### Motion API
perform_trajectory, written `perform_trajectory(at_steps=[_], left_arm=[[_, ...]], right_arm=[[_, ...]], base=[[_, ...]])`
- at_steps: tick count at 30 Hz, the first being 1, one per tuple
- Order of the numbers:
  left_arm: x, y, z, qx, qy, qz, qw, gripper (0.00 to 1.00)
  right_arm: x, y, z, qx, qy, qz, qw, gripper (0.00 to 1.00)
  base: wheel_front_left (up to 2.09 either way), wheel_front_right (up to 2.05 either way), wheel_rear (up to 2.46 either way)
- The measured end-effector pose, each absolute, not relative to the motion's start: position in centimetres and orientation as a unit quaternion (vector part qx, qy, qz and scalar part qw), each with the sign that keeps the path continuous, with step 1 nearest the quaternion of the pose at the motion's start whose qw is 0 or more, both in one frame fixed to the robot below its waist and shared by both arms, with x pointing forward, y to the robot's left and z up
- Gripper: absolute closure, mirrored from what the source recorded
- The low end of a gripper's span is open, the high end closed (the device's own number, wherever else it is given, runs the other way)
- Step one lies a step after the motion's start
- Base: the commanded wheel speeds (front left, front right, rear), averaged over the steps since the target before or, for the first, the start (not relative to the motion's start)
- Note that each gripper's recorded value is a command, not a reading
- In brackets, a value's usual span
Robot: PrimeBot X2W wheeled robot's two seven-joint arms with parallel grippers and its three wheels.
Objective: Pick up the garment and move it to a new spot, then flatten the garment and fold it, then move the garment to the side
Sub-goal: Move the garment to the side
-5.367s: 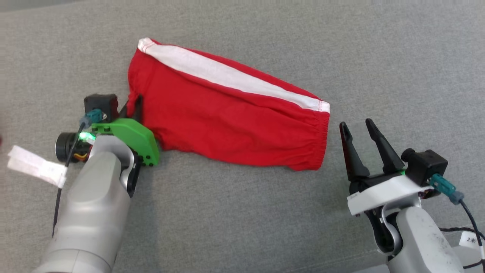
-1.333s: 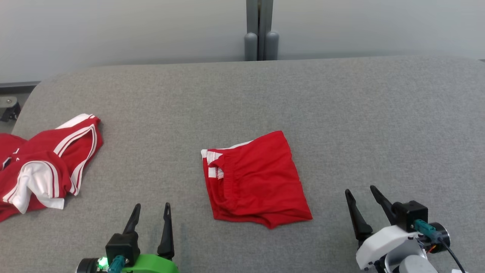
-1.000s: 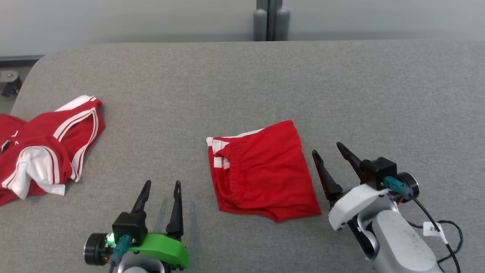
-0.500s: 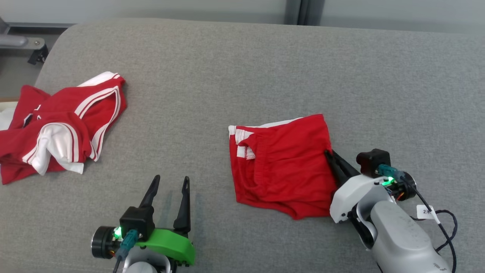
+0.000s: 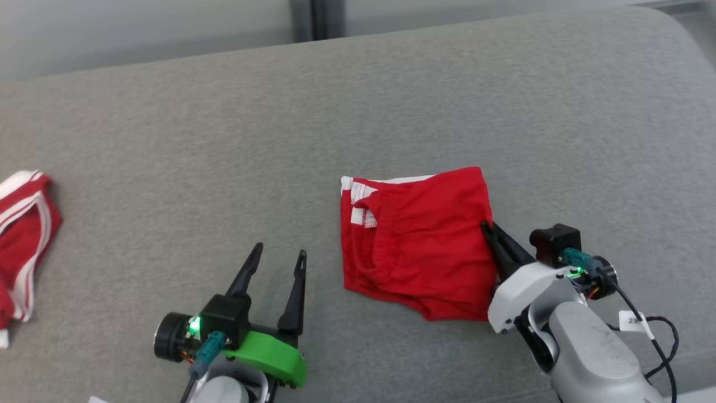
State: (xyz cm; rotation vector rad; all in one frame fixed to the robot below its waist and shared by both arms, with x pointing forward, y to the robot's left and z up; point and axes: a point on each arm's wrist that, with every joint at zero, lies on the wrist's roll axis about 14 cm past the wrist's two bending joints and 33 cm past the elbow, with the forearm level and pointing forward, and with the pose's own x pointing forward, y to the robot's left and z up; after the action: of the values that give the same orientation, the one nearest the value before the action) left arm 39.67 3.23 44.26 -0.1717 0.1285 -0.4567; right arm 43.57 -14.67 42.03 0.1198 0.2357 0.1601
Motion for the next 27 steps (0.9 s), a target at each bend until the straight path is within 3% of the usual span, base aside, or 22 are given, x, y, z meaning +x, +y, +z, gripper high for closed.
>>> perform_trajectory(at_steps=[15,27], left_arm=[[38.9,-9.3,44.8,-0.102,0.061,-0.405,0.907,0.00],[43.1,-9.9,42.5,-0.089,0.055,-0.415,0.904,0.00]], right_arm=[[37.4,-26.2,43.9,0.033,0.104,-0.074,0.991,1.00],[43.3,-34.0,46.8,-0.101,0.111,-0.118,0.982,1.00]], base=[[0.00,0.00,0.00],[0.00,0.00,0.00]])
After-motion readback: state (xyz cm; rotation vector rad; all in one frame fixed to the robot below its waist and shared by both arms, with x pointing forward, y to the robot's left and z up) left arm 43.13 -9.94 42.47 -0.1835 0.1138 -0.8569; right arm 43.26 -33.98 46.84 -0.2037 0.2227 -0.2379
